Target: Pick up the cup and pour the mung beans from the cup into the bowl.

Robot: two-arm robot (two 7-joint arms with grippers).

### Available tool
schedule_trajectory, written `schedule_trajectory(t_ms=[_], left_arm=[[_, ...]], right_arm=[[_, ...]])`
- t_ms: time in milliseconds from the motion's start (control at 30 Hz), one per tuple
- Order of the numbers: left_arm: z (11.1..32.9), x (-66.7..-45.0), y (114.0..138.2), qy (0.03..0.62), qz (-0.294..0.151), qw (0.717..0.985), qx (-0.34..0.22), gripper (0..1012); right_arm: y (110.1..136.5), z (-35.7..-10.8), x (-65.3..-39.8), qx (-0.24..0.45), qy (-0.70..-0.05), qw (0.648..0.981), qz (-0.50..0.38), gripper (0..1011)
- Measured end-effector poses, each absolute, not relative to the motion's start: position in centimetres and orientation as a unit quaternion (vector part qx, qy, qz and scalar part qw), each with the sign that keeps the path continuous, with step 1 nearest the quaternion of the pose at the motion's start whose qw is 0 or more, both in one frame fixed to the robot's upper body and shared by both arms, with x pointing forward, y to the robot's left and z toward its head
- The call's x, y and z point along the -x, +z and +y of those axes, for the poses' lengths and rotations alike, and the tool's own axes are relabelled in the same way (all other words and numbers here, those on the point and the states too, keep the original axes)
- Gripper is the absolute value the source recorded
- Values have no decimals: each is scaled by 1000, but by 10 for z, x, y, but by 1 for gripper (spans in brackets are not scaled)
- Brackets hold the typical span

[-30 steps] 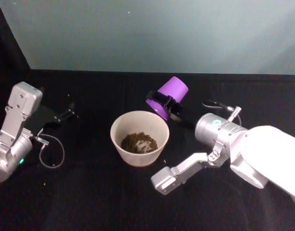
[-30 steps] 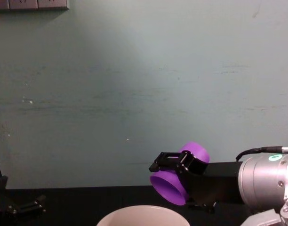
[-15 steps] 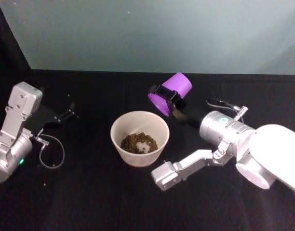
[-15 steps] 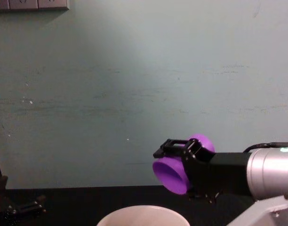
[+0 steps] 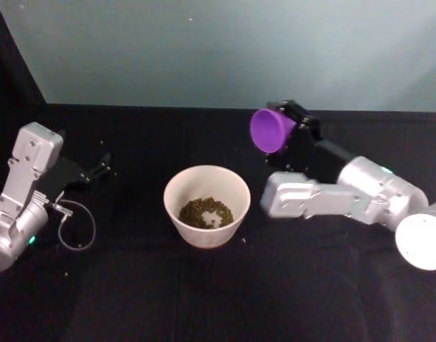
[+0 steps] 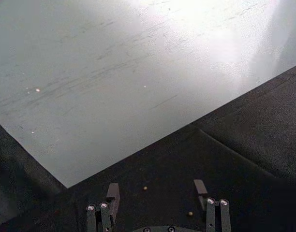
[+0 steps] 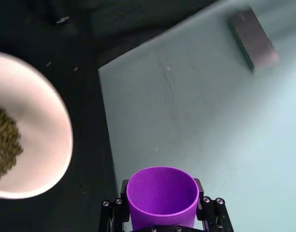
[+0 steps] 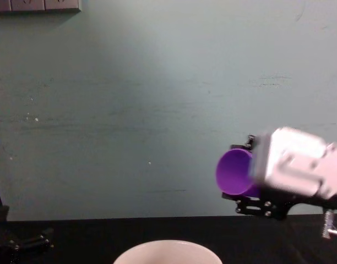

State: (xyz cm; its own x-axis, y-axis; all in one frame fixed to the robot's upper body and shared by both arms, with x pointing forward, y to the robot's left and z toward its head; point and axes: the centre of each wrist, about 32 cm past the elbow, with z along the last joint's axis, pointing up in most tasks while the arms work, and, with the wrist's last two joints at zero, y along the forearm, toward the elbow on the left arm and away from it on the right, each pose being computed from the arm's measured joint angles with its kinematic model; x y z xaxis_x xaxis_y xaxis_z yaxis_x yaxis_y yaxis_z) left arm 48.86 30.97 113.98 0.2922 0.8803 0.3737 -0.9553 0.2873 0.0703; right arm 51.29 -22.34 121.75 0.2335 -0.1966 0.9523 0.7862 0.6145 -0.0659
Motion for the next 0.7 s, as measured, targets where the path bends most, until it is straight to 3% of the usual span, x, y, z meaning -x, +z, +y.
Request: schedule_trajectory(t_ms=[167,333,700], left_arm=[[310,-489,1140,580,-132,791,-142,1000],[310,-489,1140,580,-132,791,-141,1000],[310,-489,1140,580,-132,791,-141,1000]], right_arm=[[1195,-245,-515,204,-399,797,-405,746],[1176,-253,-514,146,-442,832,-303,746],[1138,-252,-500,54,-481,869,-101,746]])
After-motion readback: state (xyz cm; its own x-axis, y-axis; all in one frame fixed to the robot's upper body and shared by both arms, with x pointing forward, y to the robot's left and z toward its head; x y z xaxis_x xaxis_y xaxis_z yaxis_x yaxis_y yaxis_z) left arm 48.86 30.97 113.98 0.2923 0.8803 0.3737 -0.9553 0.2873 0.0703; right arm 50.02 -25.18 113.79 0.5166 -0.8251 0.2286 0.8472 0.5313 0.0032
